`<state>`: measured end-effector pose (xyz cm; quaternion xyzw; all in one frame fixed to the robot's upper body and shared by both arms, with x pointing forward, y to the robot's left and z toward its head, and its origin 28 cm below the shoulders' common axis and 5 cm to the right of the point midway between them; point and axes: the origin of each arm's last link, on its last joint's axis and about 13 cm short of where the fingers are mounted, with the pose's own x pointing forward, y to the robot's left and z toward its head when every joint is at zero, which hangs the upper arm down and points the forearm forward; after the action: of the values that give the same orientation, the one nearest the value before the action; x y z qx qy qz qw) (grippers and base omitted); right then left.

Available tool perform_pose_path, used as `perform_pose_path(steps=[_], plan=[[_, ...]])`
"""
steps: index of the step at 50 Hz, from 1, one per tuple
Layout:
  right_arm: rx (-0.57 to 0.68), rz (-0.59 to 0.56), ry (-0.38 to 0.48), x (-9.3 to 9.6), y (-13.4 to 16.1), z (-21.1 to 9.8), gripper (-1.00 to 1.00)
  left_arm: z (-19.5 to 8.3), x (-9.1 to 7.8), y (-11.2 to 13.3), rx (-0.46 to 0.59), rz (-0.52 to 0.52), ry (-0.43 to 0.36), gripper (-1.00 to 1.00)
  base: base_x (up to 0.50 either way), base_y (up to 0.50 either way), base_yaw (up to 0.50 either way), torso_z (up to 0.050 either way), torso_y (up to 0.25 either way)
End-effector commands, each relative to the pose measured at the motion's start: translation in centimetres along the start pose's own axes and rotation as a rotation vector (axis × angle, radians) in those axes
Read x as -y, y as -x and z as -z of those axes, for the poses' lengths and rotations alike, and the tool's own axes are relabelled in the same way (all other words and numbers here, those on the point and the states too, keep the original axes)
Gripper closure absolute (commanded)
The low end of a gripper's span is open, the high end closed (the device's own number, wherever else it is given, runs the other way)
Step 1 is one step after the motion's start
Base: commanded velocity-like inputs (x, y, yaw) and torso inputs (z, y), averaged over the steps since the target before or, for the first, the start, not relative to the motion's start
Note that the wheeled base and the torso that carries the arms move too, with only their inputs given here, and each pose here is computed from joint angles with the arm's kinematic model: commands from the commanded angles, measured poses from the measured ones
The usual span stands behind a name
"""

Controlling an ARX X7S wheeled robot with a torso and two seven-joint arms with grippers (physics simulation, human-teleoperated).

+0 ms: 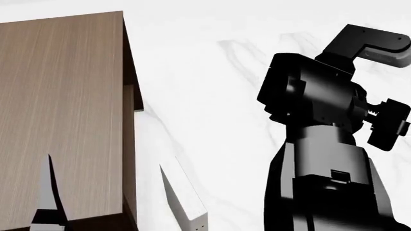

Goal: Pick up the book in the middle and place it on the cabinet shelf.

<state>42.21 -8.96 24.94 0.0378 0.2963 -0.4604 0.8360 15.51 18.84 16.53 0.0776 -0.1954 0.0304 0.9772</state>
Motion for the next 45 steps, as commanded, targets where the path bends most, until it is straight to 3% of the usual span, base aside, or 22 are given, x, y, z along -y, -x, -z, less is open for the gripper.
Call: perform_pose_path(steps=[1, 31, 45], plan=[[-0.023, -0.044, 0.023, -0.6, -0.1, 1.4, -1.00, -0.2, -0.1, 0.0, 0.018, 0.032, 0.040, -1.00, 0.00, 0.00, 0.00, 0.000, 0.000], [-0.021, -0.156, 0.034, -1.2, -1.2, 3.6, -1.00, 0.0, -0.2, -0.1, 0.013, 0.027, 0.035, -1.00, 0.00, 0.00, 0.00, 0.000, 0.000], [-0.115, -0.161, 0.001, -1.3, -1.1, 3.9, -1.00, 0.0, -0.2, -0.1, 0.013, 0.025, 0.037, -1.00, 0.00, 0.00, 0.00, 0.000, 0.000]])
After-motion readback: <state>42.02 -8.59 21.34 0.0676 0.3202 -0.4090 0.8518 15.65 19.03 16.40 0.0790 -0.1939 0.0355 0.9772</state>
